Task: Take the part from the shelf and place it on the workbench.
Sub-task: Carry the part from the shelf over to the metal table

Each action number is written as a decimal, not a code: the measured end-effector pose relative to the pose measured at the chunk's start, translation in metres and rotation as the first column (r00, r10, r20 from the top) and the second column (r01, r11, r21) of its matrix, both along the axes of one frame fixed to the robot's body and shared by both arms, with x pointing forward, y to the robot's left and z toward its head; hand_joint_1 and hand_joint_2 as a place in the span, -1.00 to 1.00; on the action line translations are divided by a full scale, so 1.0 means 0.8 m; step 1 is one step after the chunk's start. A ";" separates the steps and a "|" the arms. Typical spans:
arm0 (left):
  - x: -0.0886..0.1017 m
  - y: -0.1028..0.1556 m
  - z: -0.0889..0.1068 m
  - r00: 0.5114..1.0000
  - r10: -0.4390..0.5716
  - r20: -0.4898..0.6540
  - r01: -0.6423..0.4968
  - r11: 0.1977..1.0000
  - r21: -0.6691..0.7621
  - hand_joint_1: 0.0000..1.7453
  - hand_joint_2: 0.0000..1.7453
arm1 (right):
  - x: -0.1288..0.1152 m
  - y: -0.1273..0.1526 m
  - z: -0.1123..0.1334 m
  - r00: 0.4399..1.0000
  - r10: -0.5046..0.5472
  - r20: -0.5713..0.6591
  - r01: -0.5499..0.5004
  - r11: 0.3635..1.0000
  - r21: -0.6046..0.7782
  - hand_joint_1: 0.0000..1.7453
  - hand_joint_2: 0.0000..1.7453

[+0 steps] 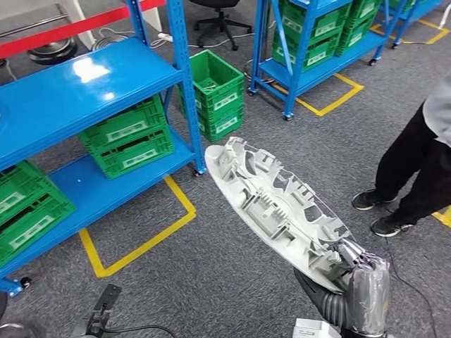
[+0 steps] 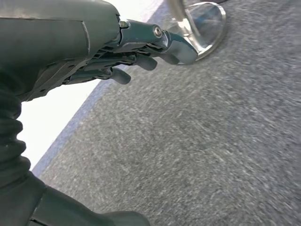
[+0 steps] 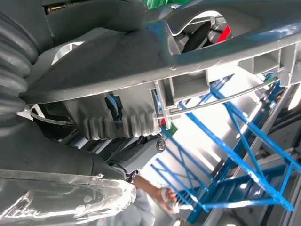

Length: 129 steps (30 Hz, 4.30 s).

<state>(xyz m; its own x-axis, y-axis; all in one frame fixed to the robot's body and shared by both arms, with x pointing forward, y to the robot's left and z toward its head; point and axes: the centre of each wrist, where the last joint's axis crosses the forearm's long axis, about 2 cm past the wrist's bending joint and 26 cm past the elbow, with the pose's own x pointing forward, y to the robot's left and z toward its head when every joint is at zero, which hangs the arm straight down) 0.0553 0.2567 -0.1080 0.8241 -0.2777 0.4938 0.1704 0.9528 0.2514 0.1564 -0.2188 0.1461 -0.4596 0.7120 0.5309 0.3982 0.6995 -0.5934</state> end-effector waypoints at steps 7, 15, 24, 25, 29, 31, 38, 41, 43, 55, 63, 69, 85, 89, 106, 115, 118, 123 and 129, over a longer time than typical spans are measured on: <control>0.001 -0.002 0.000 1.000 0.000 0.005 0.000 1.000 -0.003 -1.00 1.00 | -0.003 -0.004 0.002 1.000 -0.012 0.005 0.012 1.000 0.004 1.00 1.00; -0.002 -0.001 0.000 1.000 0.000 0.002 0.000 1.000 -0.001 -1.00 1.00 | -0.003 -0.008 0.002 1.000 -0.026 0.009 0.026 1.000 0.002 1.00 1.00; -0.001 -0.002 0.000 1.000 -0.002 0.006 0.002 1.000 -0.004 -1.00 1.00 | -0.004 -0.010 0.005 0.999 -0.039 0.016 0.039 0.999 0.010 1.00 1.00; -0.002 -0.002 0.000 1.000 -0.002 0.005 0.002 1.000 -0.004 -1.00 1.00 | -0.004 -0.010 0.005 0.999 -0.040 0.016 0.040 0.999 0.012 1.00 1.00; -0.002 -0.001 0.000 1.000 -0.001 0.004 0.001 1.000 -0.002 -1.00 1.00 | -0.005 -0.011 0.004 0.999 -0.045 0.010 0.044 0.999 0.013 1.00 1.00; -0.002 0.000 0.000 1.000 -0.001 0.006 0.001 1.000 -0.002 -1.00 1.00 | -0.005 -0.012 0.004 0.999 -0.048 0.011 0.048 0.999 0.013 1.00 1.00; 0.000 -0.002 0.000 1.000 -0.001 0.009 0.002 1.000 -0.005 -1.00 1.00 | -0.007 -0.015 0.003 0.998 -0.059 0.004 0.059 0.998 0.015 1.00 1.00; -0.002 0.000 0.000 1.000 -0.001 0.006 0.001 1.000 -0.002 -1.00 1.00 | -0.008 -0.015 0.003 0.998 -0.060 0.004 0.060 0.998 0.015 1.00 1.00; -0.002 0.000 0.000 1.000 -0.001 0.006 0.001 1.000 -0.003 -1.00 1.00 | -0.008 -0.015 0.003 0.998 -0.062 0.003 0.062 0.998 0.014 1.00 1.00; 0.002 -0.002 0.000 1.000 -0.003 0.012 0.003 1.000 -0.006 -1.00 1.00 | -0.005 -0.020 0.005 0.997 -0.079 0.008 0.079 0.997 0.026 1.00 1.00; 0.002 -0.003 0.000 1.000 -0.003 0.012 0.003 1.000 -0.008 -1.00 1.00 | -0.006 -0.021 0.004 0.996 -0.084 0.004 0.084 0.996 0.028 1.00 1.00; 0.002 -0.003 0.000 1.000 -0.004 0.014 0.004 1.000 -0.012 -1.00 1.00 | -0.008 -0.024 0.003 0.995 -0.095 -0.003 0.095 0.995 0.026 1.00 1.00; -0.001 -0.001 0.000 1.000 -0.002 0.011 0.003 1.000 -0.012 -1.00 1.00 | -0.009 -0.029 0.003 0.993 -0.118 -0.003 0.118 0.993 0.031 1.00 1.00; -0.003 -0.001 0.000 1.000 -0.001 0.007 0.001 1.000 -0.011 -1.00 1.00 | -0.009 -0.029 0.003 0.992 -0.122 -0.003 0.122 0.992 0.031 1.00 1.00; -0.003 0.001 -0.001 1.000 0.001 0.006 -0.001 1.000 -0.010 -1.00 1.00 | -0.009 -0.030 0.003 0.992 -0.128 -0.004 0.128 0.991 0.033 1.00 1.00; -0.003 0.000 0.000 1.000 0.000 0.009 0.000 1.000 -0.013 -1.00 1.00 | -0.009 -0.031 0.003 0.991 -0.133 -0.008 0.133 0.990 0.045 1.00 1.00; -0.005 -0.001 -0.001 1.000 0.001 0.006 -0.001 1.000 -0.015 -1.00 1.00 | -0.010 -0.031 0.003 0.991 -0.133 -0.010 0.134 0.990 0.044 1.00 1.00; -0.006 0.000 -0.001 1.000 0.001 0.005 -0.001 1.000 -0.017 -1.00 1.00 | -0.011 -0.031 0.002 0.991 -0.133 -0.012 0.134 0.990 0.043 1.00 1.00; -0.004 -0.002 -0.001 1.000 0.000 0.010 0.000 1.000 -0.023 -1.00 1.00 | -0.014 -0.033 0.000 0.990 -0.136 -0.019 0.137 0.990 0.040 1.00 1.00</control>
<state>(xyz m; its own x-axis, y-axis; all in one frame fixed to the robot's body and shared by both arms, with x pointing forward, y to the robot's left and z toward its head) 0.0520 0.2551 -0.1084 0.8192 -0.2657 0.5083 0.1677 0.9585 0.2306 0.1455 -0.2452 0.1462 -0.3503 0.7450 0.5677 0.4822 0.6630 -0.5726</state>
